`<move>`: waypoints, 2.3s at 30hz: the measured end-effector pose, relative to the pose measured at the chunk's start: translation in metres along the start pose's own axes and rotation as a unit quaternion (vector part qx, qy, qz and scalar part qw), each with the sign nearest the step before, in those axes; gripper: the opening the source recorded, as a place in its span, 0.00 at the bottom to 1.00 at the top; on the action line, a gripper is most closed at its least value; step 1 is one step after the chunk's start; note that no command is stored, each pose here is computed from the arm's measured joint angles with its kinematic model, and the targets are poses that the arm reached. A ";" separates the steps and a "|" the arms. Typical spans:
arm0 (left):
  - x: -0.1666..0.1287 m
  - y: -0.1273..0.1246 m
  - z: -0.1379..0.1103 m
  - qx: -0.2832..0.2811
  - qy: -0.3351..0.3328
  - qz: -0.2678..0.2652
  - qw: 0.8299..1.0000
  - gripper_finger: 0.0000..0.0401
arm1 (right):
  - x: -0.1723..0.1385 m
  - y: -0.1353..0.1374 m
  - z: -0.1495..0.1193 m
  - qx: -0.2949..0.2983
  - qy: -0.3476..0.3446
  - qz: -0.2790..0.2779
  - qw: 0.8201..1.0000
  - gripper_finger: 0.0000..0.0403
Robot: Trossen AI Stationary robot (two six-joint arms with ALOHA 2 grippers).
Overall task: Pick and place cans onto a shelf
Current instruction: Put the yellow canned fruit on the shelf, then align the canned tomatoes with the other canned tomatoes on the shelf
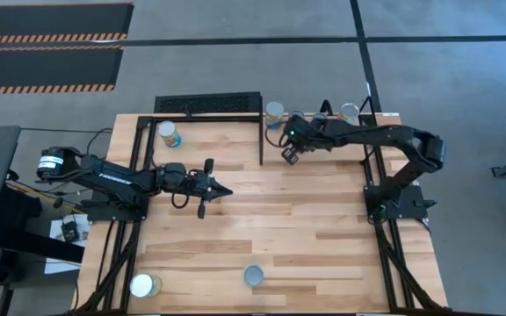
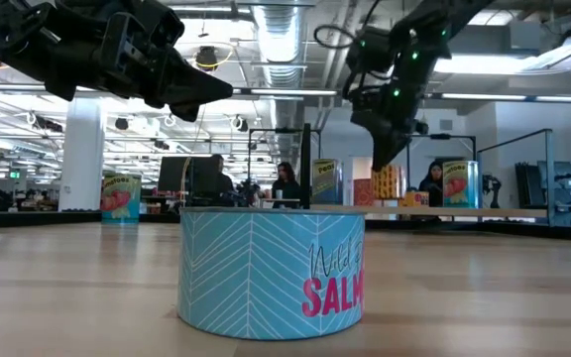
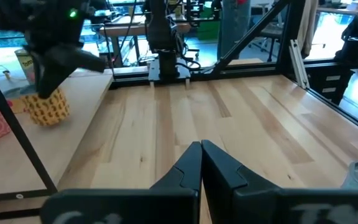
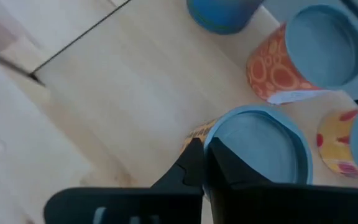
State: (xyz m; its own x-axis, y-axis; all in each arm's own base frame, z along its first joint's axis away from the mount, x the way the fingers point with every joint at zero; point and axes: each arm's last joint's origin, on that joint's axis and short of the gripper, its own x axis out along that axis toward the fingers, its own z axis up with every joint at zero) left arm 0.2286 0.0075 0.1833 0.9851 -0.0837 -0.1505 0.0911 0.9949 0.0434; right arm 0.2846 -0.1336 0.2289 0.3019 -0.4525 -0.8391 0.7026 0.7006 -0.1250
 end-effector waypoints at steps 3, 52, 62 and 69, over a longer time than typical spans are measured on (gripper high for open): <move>0.000 0.000 0.000 0.000 0.001 0.001 1.000 0.00 | 0.010 -0.002 0.003 0.011 -0.004 0.002 1.000 0.05; -0.002 0.006 -0.005 0.006 0.037 0.103 0.994 0.00 | -0.067 0.095 -0.107 -0.199 -0.317 0.295 0.879 0.03; -0.033 0.062 0.023 -0.053 0.219 0.260 0.939 0.00 | -0.086 0.119 -0.145 -0.242 -0.318 0.324 0.858 0.03; -0.072 0.114 0.043 -0.072 0.381 0.350 0.853 0.00 | -0.091 0.124 -0.153 -0.254 -0.318 0.335 0.850 0.02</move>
State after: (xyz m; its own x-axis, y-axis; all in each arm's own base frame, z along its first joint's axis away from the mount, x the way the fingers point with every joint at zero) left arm 0.1748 0.1242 0.2419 0.4042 0.5409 -0.7376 -0.5536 0.7866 0.2734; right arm 0.2459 0.0790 0.2094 0.9250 0.0488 -0.3767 -0.0845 0.9933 -0.0789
